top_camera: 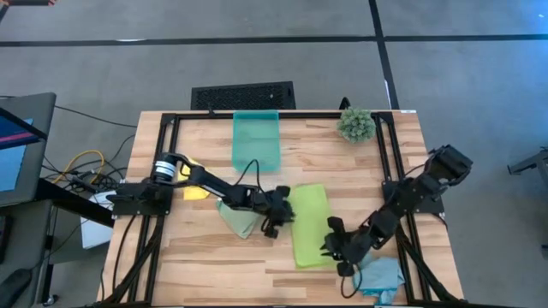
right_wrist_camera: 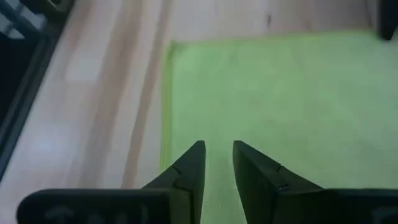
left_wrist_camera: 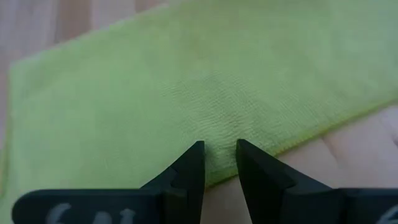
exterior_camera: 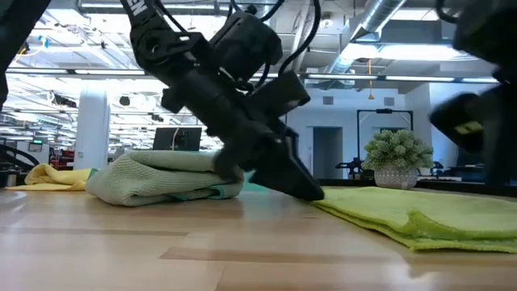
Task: Fold microfiber towels
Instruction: Fold the light green microfiber cloth
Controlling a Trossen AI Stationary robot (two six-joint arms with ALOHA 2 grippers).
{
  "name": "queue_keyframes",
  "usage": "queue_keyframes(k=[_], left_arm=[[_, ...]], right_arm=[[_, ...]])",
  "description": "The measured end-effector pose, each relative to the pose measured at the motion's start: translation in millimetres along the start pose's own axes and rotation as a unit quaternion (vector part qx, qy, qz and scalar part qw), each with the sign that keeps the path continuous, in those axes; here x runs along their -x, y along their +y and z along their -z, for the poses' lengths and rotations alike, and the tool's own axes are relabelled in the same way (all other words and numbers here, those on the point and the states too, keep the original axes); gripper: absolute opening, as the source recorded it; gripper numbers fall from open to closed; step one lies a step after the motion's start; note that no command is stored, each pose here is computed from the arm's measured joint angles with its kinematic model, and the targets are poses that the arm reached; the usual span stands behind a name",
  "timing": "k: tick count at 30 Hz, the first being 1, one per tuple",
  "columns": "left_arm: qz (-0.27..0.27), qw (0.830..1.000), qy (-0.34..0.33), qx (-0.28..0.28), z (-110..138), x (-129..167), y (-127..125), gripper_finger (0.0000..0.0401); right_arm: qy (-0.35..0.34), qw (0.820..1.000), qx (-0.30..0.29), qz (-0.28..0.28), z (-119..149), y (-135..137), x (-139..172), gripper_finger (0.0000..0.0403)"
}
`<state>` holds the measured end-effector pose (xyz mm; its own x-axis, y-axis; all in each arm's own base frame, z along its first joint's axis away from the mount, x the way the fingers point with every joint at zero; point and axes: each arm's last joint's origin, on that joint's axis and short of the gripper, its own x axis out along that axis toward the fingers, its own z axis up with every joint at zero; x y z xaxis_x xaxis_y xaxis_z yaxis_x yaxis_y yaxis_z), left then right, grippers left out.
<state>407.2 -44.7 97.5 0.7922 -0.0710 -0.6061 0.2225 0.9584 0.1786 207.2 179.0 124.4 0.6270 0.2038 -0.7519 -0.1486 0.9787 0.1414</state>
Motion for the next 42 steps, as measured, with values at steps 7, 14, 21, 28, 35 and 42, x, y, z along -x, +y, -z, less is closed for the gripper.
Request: queue_keyframes(k=[7, 14, 21, 28, 35, 42], left_arm=[[-0.199, 0.978, 0.053, 0.039, 9, 1, 20, 0.0086], [-0.188, 0.980, 0.062, 0.024, -11, 26, 18, 0.0086], [-0.051, 0.997, 0.034, -0.045, -21, 28, -16, 0.0086], [0.026, 0.991, -0.017, -0.128, -31, 30, -49, 0.0086], [0.004, 0.993, -0.040, -0.115, -35, 19, -55, 0.0110], [-0.036, 0.996, -0.010, -0.075, -39, 22, -46, 0.0140]], right_arm=[[0.003, 0.998, 0.005, 0.066, 12, -3, -16, 0.0114], [0.041, 0.994, 0.013, 0.102, 5, -26, -9, 0.0119], [0.033, 0.994, -0.016, 0.100, -4, -29, 22, 0.0118], [0.032, 0.996, 0.018, 0.076, 1, -16, 24, 0.0119], [0.024, 0.992, 0.067, 0.105, 2, -21, 2, 0.0119], [-0.004, 0.993, 0.075, 0.090, -17, -32, -17, 0.0153]])
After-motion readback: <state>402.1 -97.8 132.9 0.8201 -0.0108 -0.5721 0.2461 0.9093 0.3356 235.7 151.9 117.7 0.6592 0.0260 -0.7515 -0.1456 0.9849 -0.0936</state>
